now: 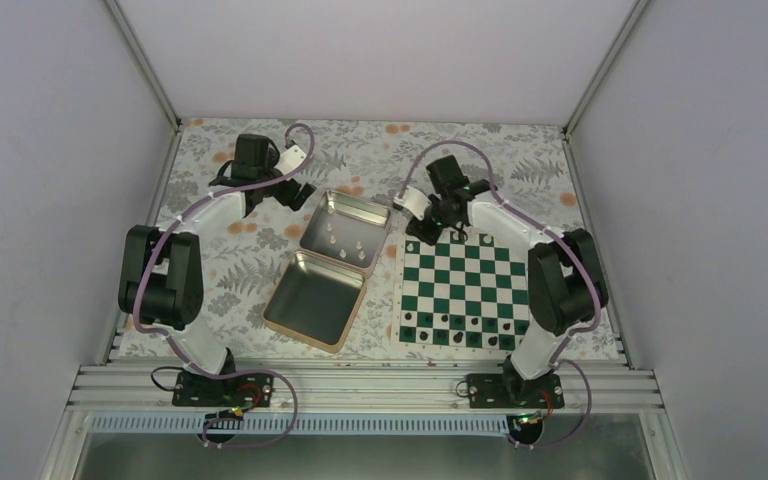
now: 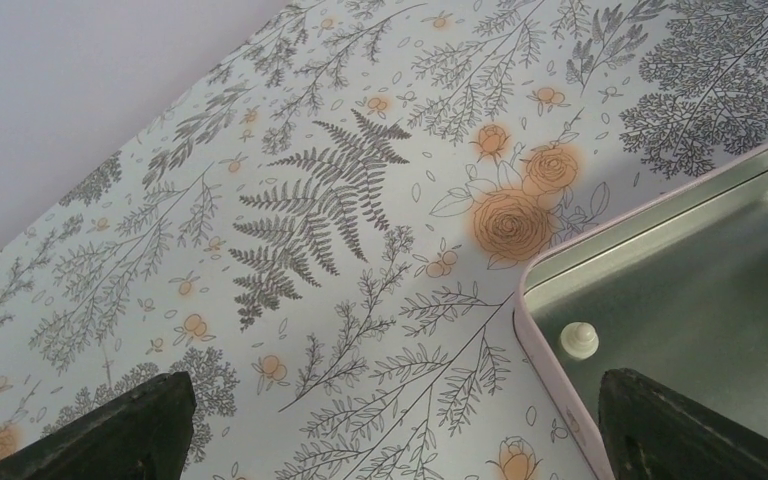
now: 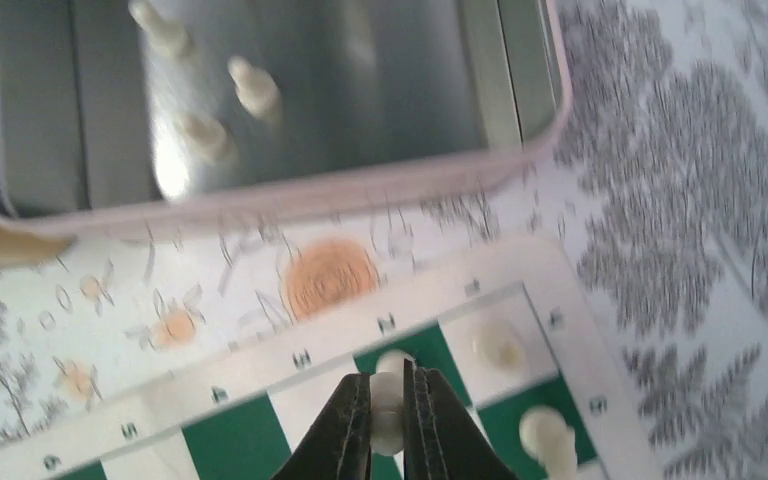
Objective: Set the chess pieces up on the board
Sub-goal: Place the chess piece on the chessboard.
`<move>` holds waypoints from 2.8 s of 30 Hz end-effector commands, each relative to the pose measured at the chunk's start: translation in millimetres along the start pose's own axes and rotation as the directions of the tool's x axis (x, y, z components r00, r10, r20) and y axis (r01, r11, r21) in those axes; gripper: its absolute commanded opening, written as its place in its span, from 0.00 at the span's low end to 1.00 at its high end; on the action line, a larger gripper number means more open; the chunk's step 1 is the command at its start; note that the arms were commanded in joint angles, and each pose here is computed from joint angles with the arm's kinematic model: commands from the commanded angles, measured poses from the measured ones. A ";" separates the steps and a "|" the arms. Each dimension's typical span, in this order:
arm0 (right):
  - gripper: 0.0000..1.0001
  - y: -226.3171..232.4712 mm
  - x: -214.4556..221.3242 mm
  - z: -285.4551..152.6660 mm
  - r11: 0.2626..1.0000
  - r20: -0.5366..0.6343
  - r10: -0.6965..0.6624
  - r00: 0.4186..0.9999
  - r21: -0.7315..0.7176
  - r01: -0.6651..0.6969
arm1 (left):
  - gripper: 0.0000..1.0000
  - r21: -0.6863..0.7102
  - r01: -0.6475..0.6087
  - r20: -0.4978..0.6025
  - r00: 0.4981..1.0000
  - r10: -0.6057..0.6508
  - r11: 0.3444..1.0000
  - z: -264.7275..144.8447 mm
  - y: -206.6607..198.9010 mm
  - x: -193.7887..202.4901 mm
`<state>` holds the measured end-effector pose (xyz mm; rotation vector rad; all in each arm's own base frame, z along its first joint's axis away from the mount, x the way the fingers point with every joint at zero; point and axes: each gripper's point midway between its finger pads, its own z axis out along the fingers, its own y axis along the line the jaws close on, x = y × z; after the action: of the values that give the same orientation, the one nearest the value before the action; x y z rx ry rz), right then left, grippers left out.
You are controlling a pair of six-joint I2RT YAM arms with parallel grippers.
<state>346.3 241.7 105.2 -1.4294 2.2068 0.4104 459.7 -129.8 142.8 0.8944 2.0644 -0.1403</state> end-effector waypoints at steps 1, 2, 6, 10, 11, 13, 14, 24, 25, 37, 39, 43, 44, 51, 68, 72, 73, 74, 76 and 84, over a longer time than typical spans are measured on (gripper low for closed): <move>0.08 -10.1 14.1 -25.8 0.997 0.053 0.055 0.997 0.059 -0.058 | 1.00 0.012 -0.012 0.018 1.000 0.012 1.000 3.2 -2.6 -10.8; 0.08 -11.0 18.6 -28.7 0.996 0.058 0.062 0.996 0.063 -0.065 | 1.00 0.016 -0.014 0.015 1.000 0.014 1.000 4.6 -4.3 -11.1; 0.08 -12.2 42.6 -20.7 0.995 0.027 0.078 0.997 0.066 -0.080 | 1.00 0.033 -0.008 0.012 1.000 0.007 0.999 8.5 -8.5 -11.8; 0.08 -15.4 59.8 -10.0 0.994 0.007 0.093 0.996 0.058 -0.093 | 1.00 0.036 -0.007 0.010 1.000 0.006 0.999 9.0 -9.3 -11.8; 0.08 -17.1 62.5 -7.8 0.994 0.003 0.095 0.995 0.058 -0.095 | 1.00 0.034 -0.008 0.008 1.000 0.007 0.999 9.1 -9.1 -11.5; 0.08 -19.6 64.9 -5.5 0.994 0.000 0.096 0.995 0.055 -0.096 | 1.00 0.030 -0.010 0.006 1.000 0.010 1.000 8.7 -8.7 -10.7; 0.08 -20.9 65.2 -5.7 0.994 0.002 0.097 0.995 0.058 -0.096 | 1.00 0.029 -0.011 0.005 1.000 0.011 1.000 8.8 -8.7 -10.2; 0.09 -21.4 83.8 17.4 0.992 -0.042 0.124 0.991 0.018 -0.124 | 1.00 0.031 -0.013 -0.001 1.000 0.013 0.999 11.7 -10.0 -8.3; 0.09 -21.7 84.6 19.0 0.992 -0.044 0.126 0.991 0.017 -0.125 | 1.00 0.033 -0.014 -0.001 1.000 0.014 0.999 11.6 -10.6 -7.9; 0.10 -25.8 89.8 29.6 0.992 -0.057 0.128 0.990 0.018 -0.127 | 1.00 0.031 -0.016 0.004 1.000 0.016 0.999 9.7 -11.0 -7.9; 0.10 -25.7 91.5 31.8 0.992 -0.063 0.129 0.990 0.015 -0.128 | 1.00 0.030 -0.017 0.004 1.000 0.017 0.999 10.0 -11.0 -7.5; 0.10 -26.1 91.9 33.0 0.991 -0.064 0.131 0.989 0.014 -0.130 | 1.00 0.032 -0.016 0.001 1.000 0.016 0.999 10.6 -11.6 -6.5; 0.10 -26.2 91.7 32.9 0.991 -0.063 0.130 0.989 0.014 -0.130 | 1.00 0.032 -0.016 0.001 1.000 0.016 0.999 10.6 -11.7 -6.3; 0.11 -26.9 93.3 34.9 0.991 -0.069 0.132 0.989 0.016 -0.131 | 1.00 0.034 -0.017 0.005 1.000 0.017 0.999 10.0 -11.8 -7.5; 0.19 -30.1 81.9 22.4 0.992 -0.044 0.127 0.991 0.033 -0.126 | 1.00 0.034 -0.020 0.007 1.000 0.019 0.999 7.9 -12.3 -8.8; 0.20 -32.9 67.4 8.3 0.992 -0.016 0.116 0.993 0.045 -0.115 | 1.00 0.035 -0.019 0.007 1.000 0.019 0.999 7.9 -12.5 -8.4; 0.20 -33.1 61.9 4.2 0.993 -0.006 0.111 0.994 0.046 -0.111 | 1.00 0.036 -0.019 0.006 1.000 0.019 0.999 8.0 -13.0 -8.2; 0.20 -33.5 56.9 0.8 0.993 0.002 0.106 0.994 0.046 -0.106 | 1.00 0.035 -0.019 0.007 1.000 0.019 0.999 7.8 -12.4 -8.7; 0.20 -32.3 46.4 -5.1 0.995 0.013 0.092 0.996 0.041 -0.093 | 1.00 0.035 -0.019 0.007 1.000 0.019 0.999 7.8 -12.4 -8.6; 0.19 -25.1 -27.9 -9.5 1.000 0.100 -0.015 0.995 0.002 0.015 | 1.00 0.020 -0.029 0.017 0.999 0.029 0.999 3.2 -9.9 -13.1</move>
<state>371.0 206.5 97.8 -1.3280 2.2323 0.3911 459.3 -142.5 133.3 0.9276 2.0806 -0.1627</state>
